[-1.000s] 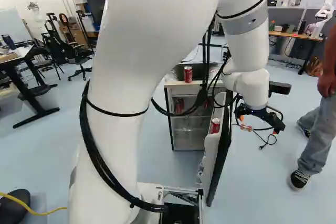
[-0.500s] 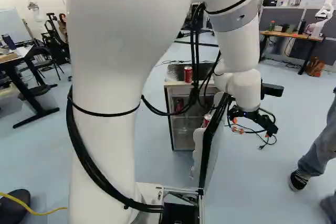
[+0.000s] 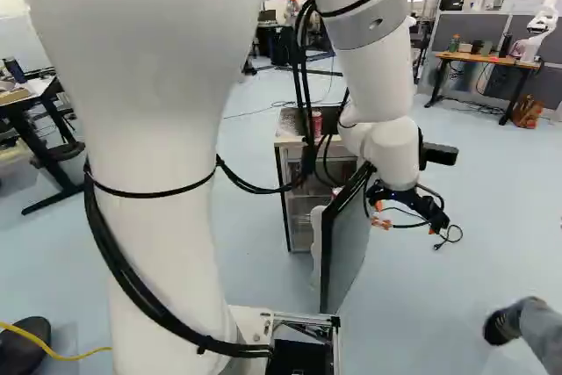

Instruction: Grab a drink from the fridge

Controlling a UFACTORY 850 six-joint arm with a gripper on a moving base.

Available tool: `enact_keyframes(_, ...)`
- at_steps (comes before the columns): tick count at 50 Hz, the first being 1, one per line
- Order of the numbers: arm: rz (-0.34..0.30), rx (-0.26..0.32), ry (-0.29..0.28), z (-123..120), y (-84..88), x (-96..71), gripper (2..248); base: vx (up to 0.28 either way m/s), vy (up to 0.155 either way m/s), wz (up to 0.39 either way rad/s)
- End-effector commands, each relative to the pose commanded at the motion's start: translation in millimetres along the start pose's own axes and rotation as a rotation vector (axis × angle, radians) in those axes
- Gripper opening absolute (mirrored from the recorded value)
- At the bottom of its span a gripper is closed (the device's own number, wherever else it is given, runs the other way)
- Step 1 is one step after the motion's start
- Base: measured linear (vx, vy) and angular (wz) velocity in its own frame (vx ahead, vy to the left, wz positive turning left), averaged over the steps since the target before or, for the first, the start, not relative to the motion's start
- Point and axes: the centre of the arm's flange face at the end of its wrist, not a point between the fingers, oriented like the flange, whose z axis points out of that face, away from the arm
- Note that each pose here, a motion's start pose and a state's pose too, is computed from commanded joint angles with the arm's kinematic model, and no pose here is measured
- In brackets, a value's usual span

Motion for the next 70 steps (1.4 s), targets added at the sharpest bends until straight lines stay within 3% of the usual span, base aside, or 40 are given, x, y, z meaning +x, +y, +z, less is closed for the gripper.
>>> enact_keyframes(31, -0.050, 0.028, -0.018, -24, -36.2, -42.6, 247, 0.000, 0.000, 0.000)
enact_keyframes(70, -0.159, 0.075, -0.019, -49, -90.7, -86.0, 247, 0.000, 0.000, 0.000)
